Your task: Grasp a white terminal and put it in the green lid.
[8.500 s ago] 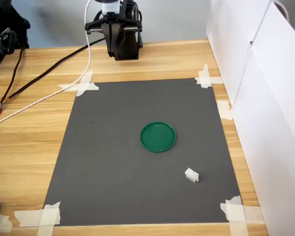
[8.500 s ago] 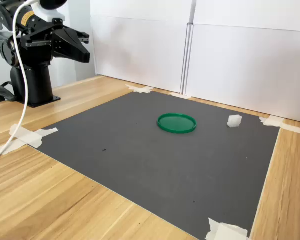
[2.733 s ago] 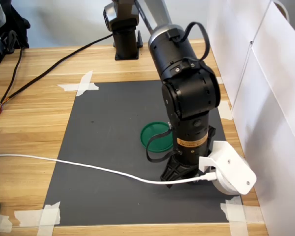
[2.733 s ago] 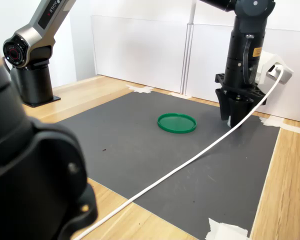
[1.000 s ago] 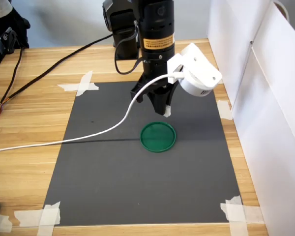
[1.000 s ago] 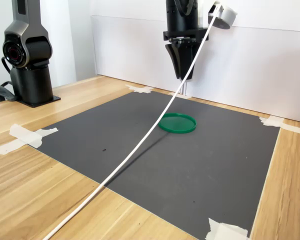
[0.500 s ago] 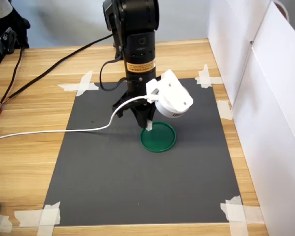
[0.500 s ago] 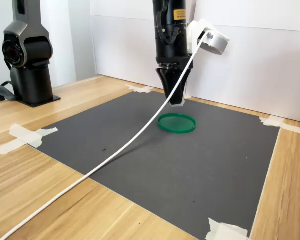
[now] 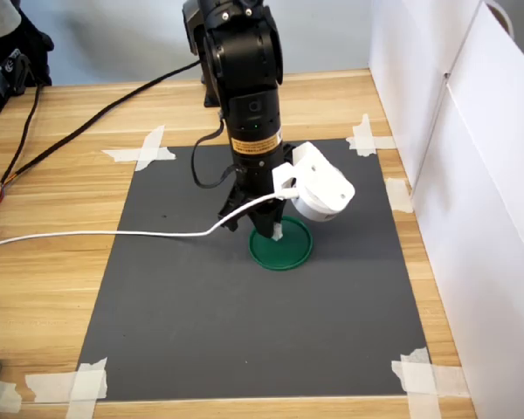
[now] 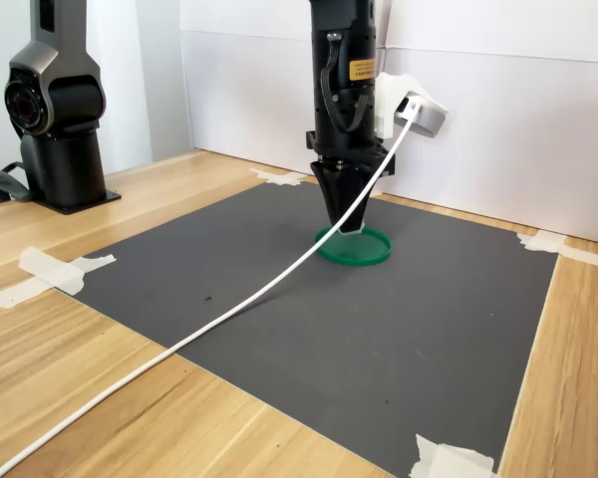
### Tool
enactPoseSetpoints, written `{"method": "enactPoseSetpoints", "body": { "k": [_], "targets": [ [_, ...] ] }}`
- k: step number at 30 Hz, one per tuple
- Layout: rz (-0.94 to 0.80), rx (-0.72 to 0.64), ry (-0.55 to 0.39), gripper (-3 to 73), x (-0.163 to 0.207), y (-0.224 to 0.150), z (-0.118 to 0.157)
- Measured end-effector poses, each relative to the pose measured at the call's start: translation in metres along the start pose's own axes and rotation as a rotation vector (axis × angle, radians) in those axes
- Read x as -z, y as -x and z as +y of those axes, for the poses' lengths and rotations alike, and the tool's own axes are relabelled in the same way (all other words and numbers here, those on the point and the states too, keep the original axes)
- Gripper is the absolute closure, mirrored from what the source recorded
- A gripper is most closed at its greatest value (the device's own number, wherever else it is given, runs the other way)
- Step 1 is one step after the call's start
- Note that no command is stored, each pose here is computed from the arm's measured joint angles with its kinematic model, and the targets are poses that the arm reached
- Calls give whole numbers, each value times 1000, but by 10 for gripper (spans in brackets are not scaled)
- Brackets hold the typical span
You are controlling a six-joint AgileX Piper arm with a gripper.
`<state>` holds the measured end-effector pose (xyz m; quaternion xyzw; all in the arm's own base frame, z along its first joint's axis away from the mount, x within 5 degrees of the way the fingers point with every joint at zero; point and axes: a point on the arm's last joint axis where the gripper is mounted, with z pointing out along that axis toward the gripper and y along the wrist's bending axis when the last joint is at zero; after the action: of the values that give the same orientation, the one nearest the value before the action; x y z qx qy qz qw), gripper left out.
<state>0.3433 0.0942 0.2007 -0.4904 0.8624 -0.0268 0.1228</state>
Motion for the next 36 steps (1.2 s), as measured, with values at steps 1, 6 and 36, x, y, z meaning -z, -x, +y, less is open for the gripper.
{"method": "enactPoseSetpoints", "body": {
  "k": [1, 6, 36],
  "targets": [
    [-1, 5, 6, 591, -1, 0, 0],
    [-26, 29, 42, 521, -3, 3, 3],
    [-705, -269, -364, 713, 199, -12, 23]
  ]
}}
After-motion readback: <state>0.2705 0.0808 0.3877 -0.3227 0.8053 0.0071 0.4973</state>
